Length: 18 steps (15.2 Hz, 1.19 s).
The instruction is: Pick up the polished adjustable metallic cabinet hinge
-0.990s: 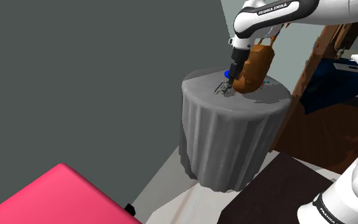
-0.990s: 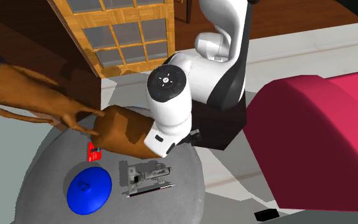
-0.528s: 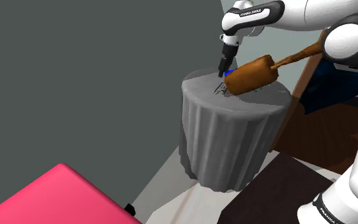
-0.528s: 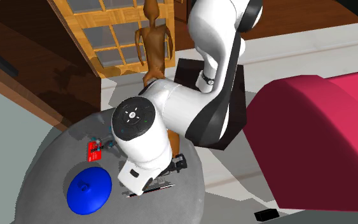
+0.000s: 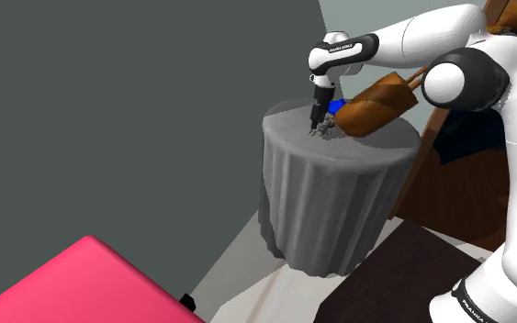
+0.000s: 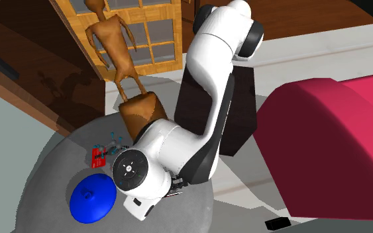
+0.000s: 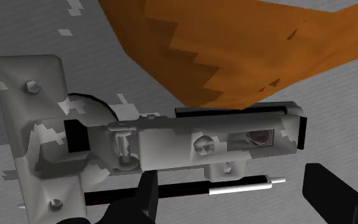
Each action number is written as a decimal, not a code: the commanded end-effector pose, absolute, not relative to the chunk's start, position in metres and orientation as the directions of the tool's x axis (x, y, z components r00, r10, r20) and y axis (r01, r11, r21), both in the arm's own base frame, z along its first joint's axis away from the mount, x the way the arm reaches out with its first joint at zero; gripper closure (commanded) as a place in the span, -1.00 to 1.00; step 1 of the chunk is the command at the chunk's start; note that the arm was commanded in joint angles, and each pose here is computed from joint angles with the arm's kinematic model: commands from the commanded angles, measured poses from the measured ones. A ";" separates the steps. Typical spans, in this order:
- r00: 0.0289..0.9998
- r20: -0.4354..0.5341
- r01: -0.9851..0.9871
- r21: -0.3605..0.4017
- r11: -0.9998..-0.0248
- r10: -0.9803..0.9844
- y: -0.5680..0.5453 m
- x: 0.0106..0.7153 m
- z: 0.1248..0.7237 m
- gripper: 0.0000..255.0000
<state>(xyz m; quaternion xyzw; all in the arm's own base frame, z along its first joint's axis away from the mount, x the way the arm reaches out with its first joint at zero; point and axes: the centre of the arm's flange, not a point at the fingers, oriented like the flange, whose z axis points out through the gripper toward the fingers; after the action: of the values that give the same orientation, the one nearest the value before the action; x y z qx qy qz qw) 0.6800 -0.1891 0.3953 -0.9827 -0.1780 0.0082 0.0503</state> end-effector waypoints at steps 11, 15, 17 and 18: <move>0.936 -0.001 0.349 -0.103 -0.931 0.351 -0.188 0.679 0.377 1.00; 0.936 -0.001 0.349 -0.103 -0.931 0.351 -0.190 0.679 0.382 1.00; 0.936 -0.001 0.349 -0.103 -0.931 0.351 -0.190 0.679 0.393 1.00; 0.936 -0.001 0.349 -0.103 -0.931 0.351 -0.190 0.679 0.398 1.00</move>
<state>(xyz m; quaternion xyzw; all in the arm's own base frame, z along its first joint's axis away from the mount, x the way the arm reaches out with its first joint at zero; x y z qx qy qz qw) 0.6791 -0.1897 0.3933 -0.9827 -0.1779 0.0094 0.0506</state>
